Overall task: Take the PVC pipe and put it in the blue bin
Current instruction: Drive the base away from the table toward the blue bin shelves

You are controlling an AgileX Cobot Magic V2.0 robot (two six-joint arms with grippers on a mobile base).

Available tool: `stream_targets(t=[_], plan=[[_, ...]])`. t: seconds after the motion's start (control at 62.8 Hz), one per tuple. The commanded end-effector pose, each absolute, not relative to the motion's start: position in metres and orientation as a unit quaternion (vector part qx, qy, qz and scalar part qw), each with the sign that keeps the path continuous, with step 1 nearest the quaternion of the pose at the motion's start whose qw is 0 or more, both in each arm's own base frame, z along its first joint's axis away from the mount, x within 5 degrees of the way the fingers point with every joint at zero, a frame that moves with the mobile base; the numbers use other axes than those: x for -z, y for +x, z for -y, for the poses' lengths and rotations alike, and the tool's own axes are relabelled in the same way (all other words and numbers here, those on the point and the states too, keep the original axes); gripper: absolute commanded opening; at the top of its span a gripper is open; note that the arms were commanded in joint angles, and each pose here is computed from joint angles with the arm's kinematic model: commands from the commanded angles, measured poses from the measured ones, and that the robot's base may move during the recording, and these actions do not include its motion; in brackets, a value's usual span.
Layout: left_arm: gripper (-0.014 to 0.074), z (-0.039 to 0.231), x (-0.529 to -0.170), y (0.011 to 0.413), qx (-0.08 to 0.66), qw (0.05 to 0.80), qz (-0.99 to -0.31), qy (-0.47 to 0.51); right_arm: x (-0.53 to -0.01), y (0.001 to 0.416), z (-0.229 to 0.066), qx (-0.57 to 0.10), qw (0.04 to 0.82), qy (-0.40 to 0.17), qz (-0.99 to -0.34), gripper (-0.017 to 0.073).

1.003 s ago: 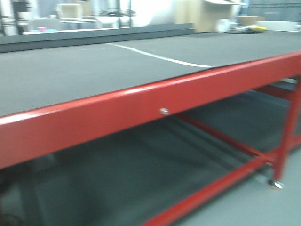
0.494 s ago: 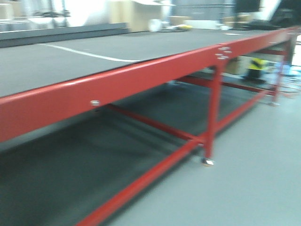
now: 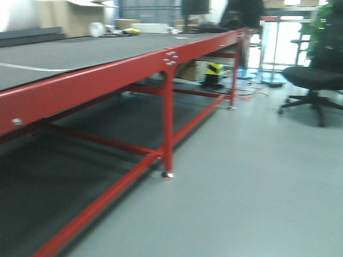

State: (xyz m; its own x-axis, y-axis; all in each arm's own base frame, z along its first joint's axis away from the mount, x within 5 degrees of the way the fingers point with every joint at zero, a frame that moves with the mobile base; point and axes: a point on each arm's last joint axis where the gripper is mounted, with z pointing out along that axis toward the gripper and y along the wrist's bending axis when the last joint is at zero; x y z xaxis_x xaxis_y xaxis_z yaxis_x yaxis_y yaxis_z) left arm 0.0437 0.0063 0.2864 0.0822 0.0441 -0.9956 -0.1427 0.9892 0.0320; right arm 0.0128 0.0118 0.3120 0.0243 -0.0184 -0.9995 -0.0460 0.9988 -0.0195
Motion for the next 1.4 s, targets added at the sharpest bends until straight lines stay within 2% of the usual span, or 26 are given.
stream_targets(t=[0.0, 1.385], plan=[[-0.0111, -0.0062, -0.2886, 0.0430, -0.065, 0.745, -0.663, -0.036, -0.3142, 0.0126, -0.0111, -0.006, 0.726, -0.020, -0.687, -0.0168], [-0.0111, -0.0062, -0.2886, 0.0430, -0.065, 0.745, -0.663, -0.036, -0.3142, 0.0126, -0.0111, -0.006, 0.726, -0.020, -0.687, -0.0168]])
